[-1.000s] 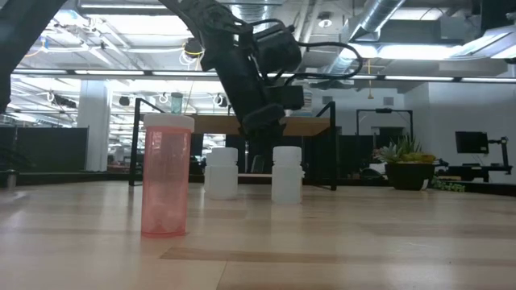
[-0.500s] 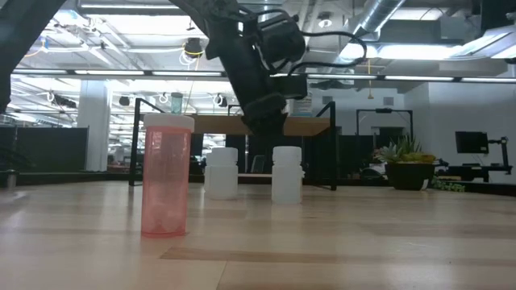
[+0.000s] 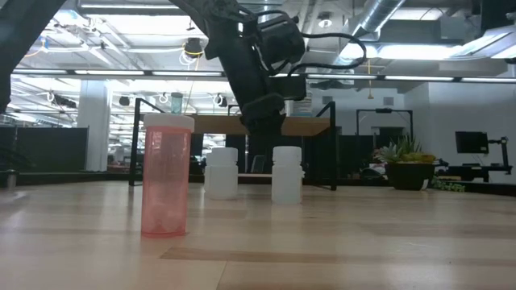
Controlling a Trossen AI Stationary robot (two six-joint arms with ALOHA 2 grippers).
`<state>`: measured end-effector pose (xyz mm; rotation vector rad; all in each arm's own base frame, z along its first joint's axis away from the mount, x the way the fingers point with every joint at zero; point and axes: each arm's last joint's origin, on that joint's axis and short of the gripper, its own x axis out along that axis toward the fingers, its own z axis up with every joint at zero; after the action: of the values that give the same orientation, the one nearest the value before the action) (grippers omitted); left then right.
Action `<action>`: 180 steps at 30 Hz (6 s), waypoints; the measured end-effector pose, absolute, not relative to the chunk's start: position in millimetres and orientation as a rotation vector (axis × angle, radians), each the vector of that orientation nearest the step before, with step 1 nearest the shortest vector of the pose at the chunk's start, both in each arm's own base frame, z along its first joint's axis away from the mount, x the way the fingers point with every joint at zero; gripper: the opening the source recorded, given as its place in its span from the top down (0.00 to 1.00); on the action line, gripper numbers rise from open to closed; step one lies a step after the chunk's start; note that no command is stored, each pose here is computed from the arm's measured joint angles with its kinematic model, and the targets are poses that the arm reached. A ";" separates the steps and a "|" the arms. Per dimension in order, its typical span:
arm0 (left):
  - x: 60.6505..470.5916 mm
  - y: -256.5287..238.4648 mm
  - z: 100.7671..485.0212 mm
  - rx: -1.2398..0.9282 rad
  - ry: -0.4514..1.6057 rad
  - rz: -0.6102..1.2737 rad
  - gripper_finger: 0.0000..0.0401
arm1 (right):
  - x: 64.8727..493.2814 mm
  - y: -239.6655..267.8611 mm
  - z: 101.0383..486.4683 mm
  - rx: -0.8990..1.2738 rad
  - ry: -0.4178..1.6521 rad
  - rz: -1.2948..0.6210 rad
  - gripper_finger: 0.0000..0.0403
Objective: Pick and place medicine bottles onto shelf by color
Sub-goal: Put the yellow pill bottle on the shelf
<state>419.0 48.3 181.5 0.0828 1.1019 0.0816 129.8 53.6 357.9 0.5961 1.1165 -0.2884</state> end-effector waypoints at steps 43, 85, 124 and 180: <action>419.5 45.1 192.4 -0.016 1.104 0.071 0.81 | 129.5 54.3 357.9 0.630 1.131 -0.284 0.33; 268.5 184.6 377.2 -0.045 1.123 0.306 0.78 | 130.1 54.6 358.1 0.633 1.125 -0.280 0.33; 204.2 255.8 341.7 -0.146 1.180 0.309 0.78 | 132.7 55.5 359.4 0.647 1.099 -0.268 0.33; 196.2 261.0 341.6 -0.190 1.166 0.328 0.78 | 132.7 55.5 359.4 0.646 1.099 -0.267 0.33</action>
<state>196.2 261.0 341.6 -0.1895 1.1660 0.3276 132.7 55.5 359.4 0.6462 1.0994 -0.2672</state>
